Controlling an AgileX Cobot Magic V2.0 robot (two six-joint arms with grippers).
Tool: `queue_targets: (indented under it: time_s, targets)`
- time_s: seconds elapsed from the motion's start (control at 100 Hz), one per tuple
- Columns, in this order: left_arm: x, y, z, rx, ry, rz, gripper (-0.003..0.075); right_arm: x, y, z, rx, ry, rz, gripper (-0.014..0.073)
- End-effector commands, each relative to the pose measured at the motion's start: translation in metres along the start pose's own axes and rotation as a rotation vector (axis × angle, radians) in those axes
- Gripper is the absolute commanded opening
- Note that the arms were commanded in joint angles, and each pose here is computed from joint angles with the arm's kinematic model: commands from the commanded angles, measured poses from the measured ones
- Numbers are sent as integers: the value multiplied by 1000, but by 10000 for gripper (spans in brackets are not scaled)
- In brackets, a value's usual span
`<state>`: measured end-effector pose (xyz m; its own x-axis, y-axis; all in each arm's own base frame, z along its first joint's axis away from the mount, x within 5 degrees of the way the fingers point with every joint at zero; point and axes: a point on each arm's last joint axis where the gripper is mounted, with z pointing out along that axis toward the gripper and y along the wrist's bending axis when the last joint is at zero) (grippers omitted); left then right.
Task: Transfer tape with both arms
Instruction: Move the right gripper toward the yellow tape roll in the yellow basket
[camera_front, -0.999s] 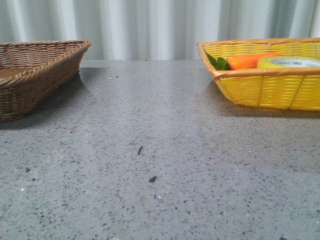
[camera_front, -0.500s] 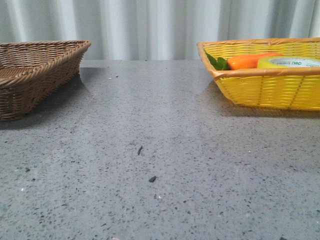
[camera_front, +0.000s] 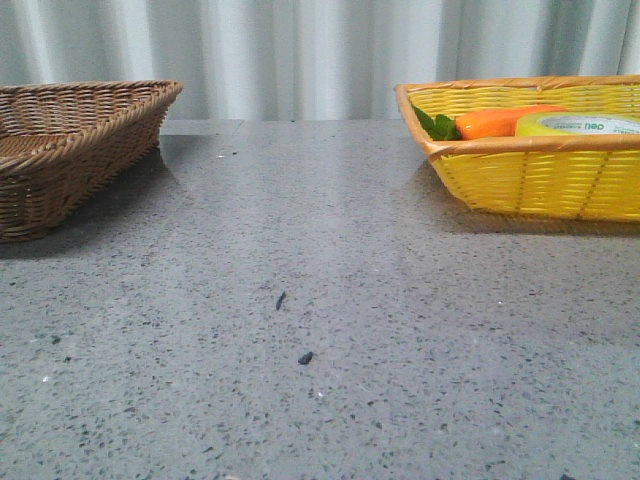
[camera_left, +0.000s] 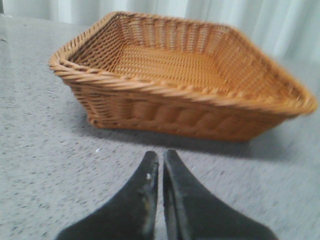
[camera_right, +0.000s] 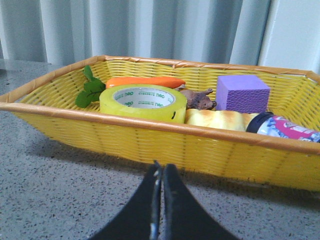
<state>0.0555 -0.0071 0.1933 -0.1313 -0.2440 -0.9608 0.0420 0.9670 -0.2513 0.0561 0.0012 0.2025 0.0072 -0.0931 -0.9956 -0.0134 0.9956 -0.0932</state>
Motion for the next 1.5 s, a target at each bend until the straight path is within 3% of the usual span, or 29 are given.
queue_targets:
  time_s: [0.0, 0.11, 1.489]
  targets:
    - [-10, 1, -3, -1, -143, -82, -20, 0, -1, -1, 22, -64, 6, -51]
    - [-15, 2, -4, -6, -204, -120, -20, 0, -1, -1, 22, -64, 6, -51]
    - [-17, 3, -4, -4, -229, -176, -20, 0, -1, -1, 18, -61, 66, -51]
